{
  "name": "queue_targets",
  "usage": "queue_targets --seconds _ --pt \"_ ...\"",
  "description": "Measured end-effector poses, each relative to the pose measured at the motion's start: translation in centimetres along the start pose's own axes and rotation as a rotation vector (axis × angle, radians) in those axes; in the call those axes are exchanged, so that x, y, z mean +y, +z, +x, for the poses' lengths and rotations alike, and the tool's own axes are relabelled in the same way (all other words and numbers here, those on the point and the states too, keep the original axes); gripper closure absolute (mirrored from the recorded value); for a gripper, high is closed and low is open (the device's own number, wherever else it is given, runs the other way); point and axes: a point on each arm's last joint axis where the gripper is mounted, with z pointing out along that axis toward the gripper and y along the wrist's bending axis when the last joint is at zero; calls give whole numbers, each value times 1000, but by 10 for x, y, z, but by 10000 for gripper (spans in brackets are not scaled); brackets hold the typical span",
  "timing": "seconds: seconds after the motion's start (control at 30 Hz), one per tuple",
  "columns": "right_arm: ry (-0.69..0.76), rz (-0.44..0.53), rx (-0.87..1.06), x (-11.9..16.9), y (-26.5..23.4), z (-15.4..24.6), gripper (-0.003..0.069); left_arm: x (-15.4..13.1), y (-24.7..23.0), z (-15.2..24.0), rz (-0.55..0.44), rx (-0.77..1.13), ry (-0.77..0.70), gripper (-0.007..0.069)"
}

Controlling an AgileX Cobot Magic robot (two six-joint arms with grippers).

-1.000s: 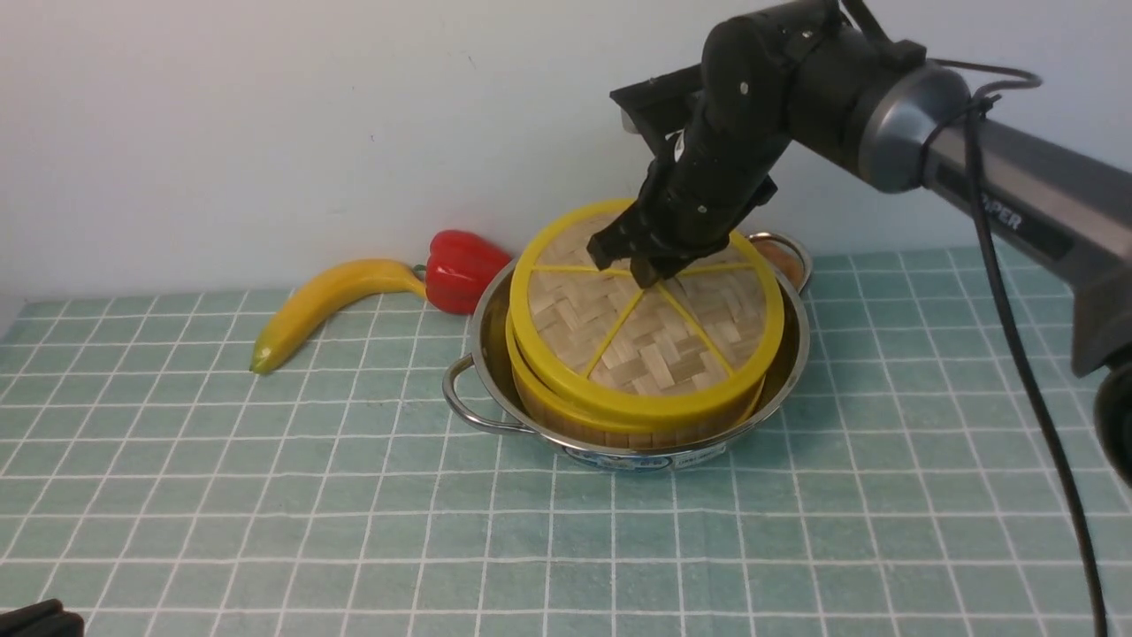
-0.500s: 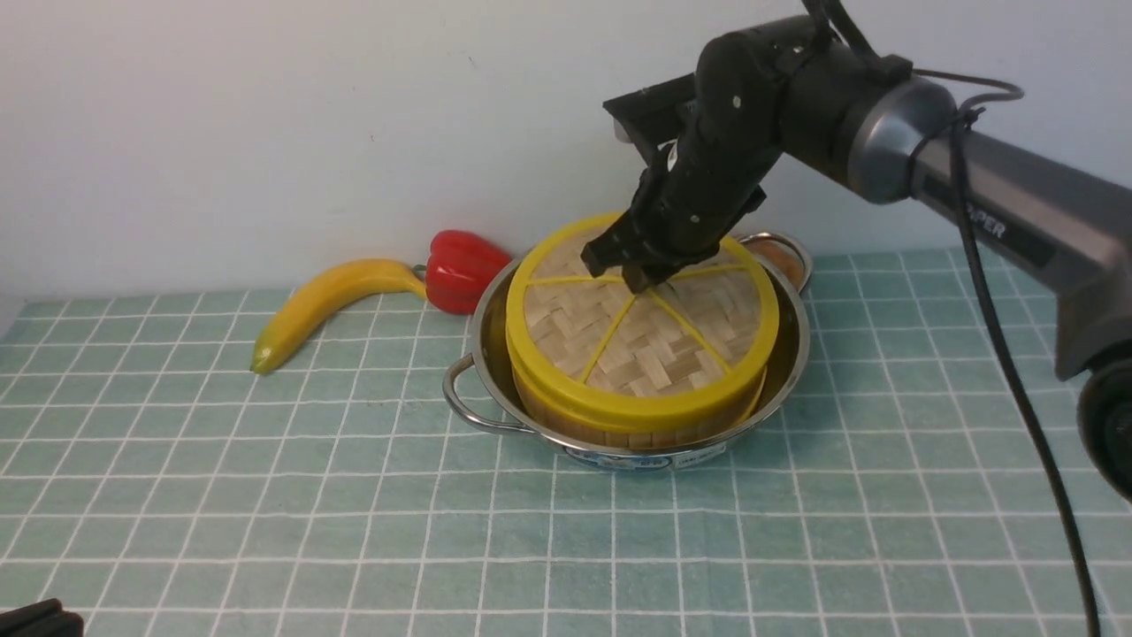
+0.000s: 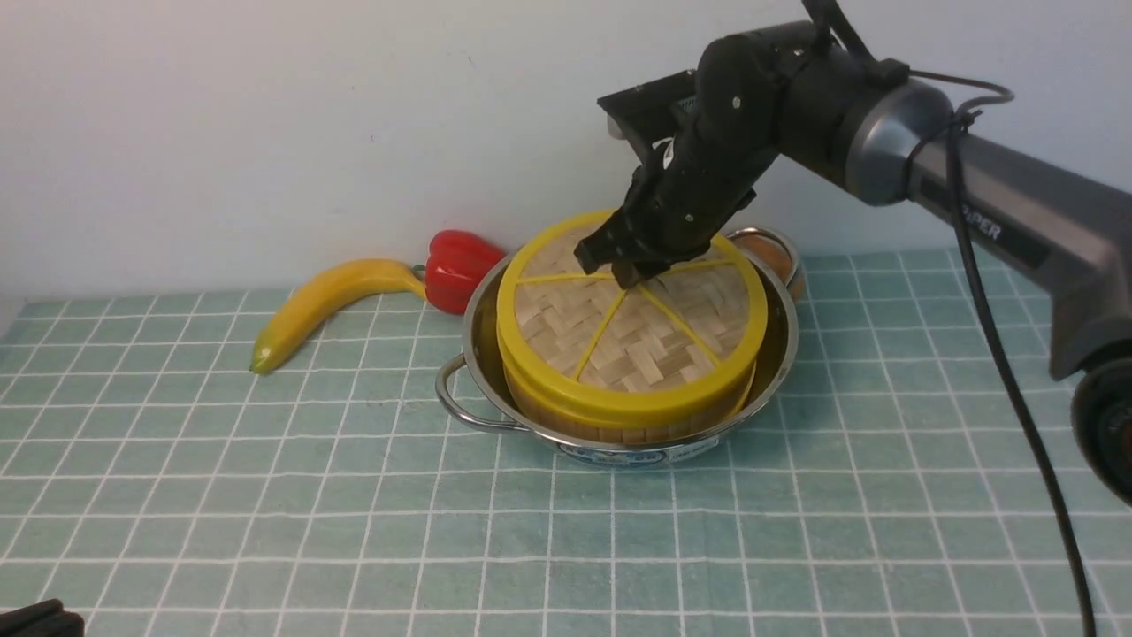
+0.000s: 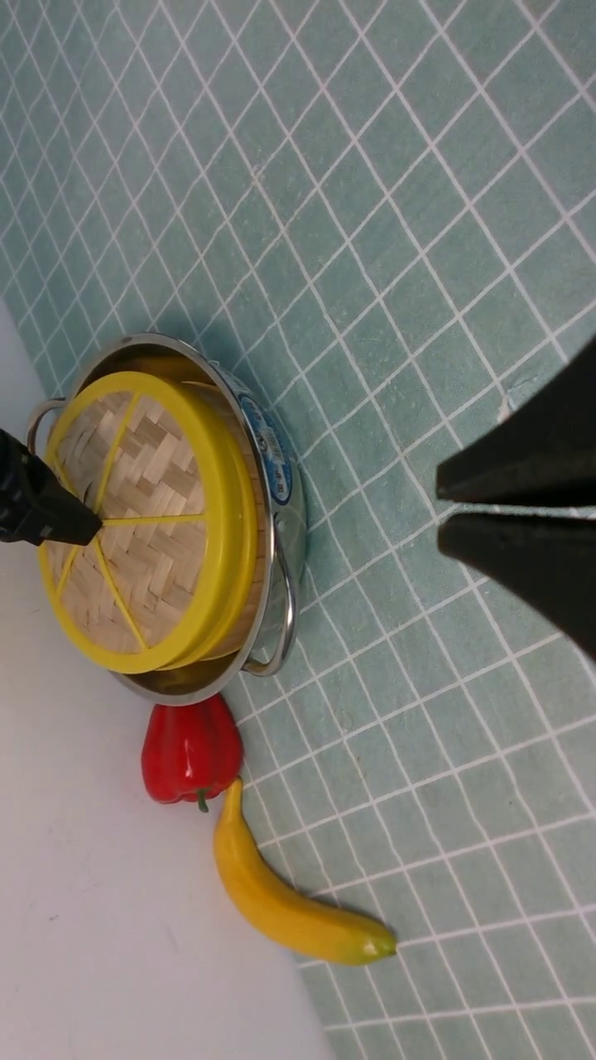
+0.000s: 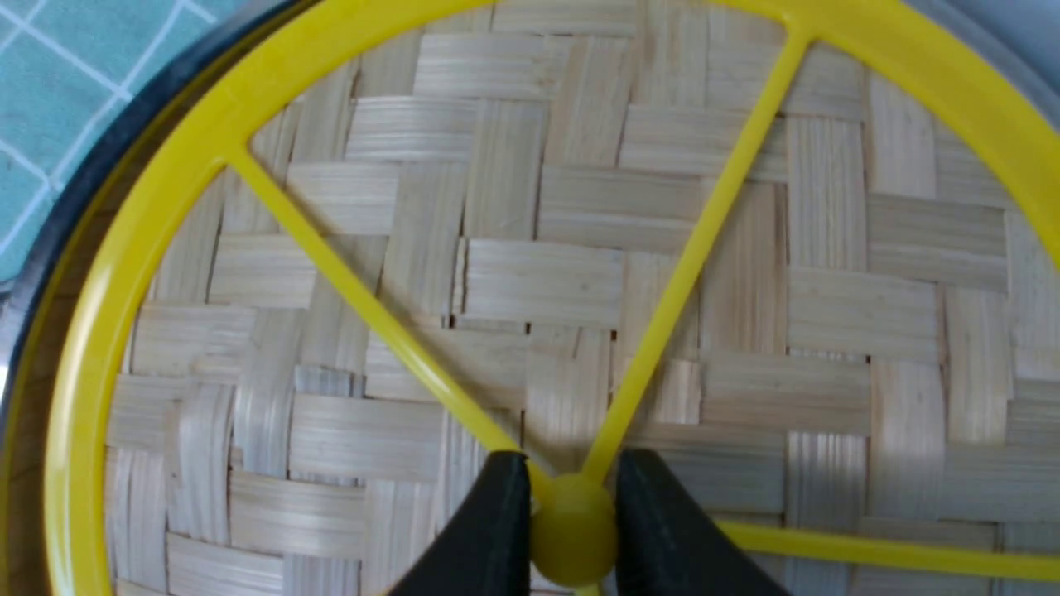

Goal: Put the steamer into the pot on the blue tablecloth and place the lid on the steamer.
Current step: 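Place the bamboo steamer lid onto the steamer basket in the pot with the right gripper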

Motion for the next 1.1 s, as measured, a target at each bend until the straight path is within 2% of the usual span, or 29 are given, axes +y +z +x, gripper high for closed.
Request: queue_targets --seconds 0.3,1.1 --pt "-9 -1 0 1 -9 -6 513 0 0 0 0 0 0 613" --pt "-5 -14 14 1 4 -3 513 0 0 0 0 0 0 613"
